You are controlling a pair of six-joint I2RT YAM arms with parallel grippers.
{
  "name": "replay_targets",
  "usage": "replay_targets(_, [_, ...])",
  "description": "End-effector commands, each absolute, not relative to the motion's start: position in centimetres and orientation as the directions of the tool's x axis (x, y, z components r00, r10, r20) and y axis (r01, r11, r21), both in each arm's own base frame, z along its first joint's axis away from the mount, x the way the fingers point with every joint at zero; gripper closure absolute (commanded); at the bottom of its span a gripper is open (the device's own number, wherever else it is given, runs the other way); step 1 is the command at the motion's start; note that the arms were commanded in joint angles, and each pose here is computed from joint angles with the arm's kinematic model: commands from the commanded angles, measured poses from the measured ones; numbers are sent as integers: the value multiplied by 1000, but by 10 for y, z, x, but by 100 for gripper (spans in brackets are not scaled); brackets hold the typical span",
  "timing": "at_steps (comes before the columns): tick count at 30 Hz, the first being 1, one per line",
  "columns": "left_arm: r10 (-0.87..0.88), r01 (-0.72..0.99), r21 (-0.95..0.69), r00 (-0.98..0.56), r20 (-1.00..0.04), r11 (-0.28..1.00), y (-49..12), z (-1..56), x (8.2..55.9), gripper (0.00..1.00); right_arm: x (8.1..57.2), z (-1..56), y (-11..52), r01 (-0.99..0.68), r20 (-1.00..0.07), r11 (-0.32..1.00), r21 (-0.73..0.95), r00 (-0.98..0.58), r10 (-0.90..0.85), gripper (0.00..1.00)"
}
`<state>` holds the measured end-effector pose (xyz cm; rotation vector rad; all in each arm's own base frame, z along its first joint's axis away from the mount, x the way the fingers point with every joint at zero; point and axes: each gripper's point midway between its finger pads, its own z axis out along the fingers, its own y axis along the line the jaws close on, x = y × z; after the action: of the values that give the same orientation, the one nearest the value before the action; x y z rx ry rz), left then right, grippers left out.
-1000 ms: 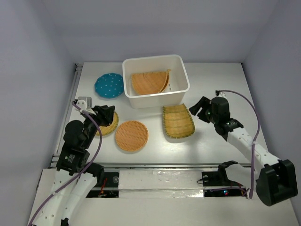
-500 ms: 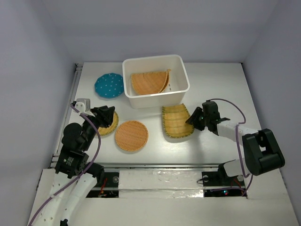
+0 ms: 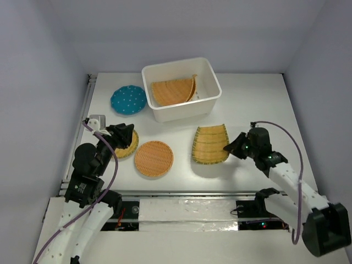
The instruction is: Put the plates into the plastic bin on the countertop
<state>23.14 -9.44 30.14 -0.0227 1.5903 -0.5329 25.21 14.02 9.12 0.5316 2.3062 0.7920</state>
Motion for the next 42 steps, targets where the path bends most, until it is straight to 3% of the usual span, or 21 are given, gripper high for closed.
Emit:
replay_targets(1, [-344,310,-345,-62,-937,886,-94,320,233,63,234,150,148,6,-510,739,673,-721,470,100])
replay_targets(6, [-347,298,-353,-74,-935,887,-94,317,238,64,212,237,164,-233,-605,656,718,-676,422,100])
replay_targets(10, [-355,273,-364,-83,-931,891,-91,313,244,65,236,319,171,-407,-715,600,689,-514,473,100])
replay_targets(17, [-371,203,-390,-125,-920,898,-84,298,258,68,360,409,198,-494,-759,583,645,-327,562,100])
replay_targets(23, [-395,143,-413,-138,-908,900,-79,293,266,69,469,389,223,-387,-678,558,734,-368,637,100])
replay_targets(24, [-396,138,-415,-141,-907,899,-79,292,267,69,476,383,226,-370,-653,539,756,-381,655,94])
replay_targets(25, [-405,135,-423,-139,-903,896,-79,294,269,69,489,363,231,-348,-642,539,767,-406,651,73])
replay_targets(26, [-406,127,-425,-151,-901,896,-80,292,272,69,492,355,239,-343,-634,533,774,-429,644,63])
replay_targets(29, [-415,94,-434,-171,-893,896,-77,287,281,68,495,338,249,-346,-636,537,769,-487,598,41])
replay_targets(34, [-446,53,-465,-209,-870,883,-80,279,299,59,475,348,229,-346,-689,598,723,-414,595,39])
replay_targets(37, [-466,32,-483,-217,-858,875,-80,279,310,57,456,349,222,-359,-696,596,718,-394,601,50])
replay_targets(40, [-495,-23,-502,-216,-842,864,-73,276,329,56,429,374,210,-402,-710,588,702,-331,622,93])
replay_targets(41, [-507,-36,-512,-208,-836,858,-70,277,336,56,419,365,213,-407,-709,583,703,-343,616,100])
replay_targets(42, [-522,-74,-519,-217,-825,852,-62,268,348,56,411,366,211,-418,-710,577,702,-341,616,100])
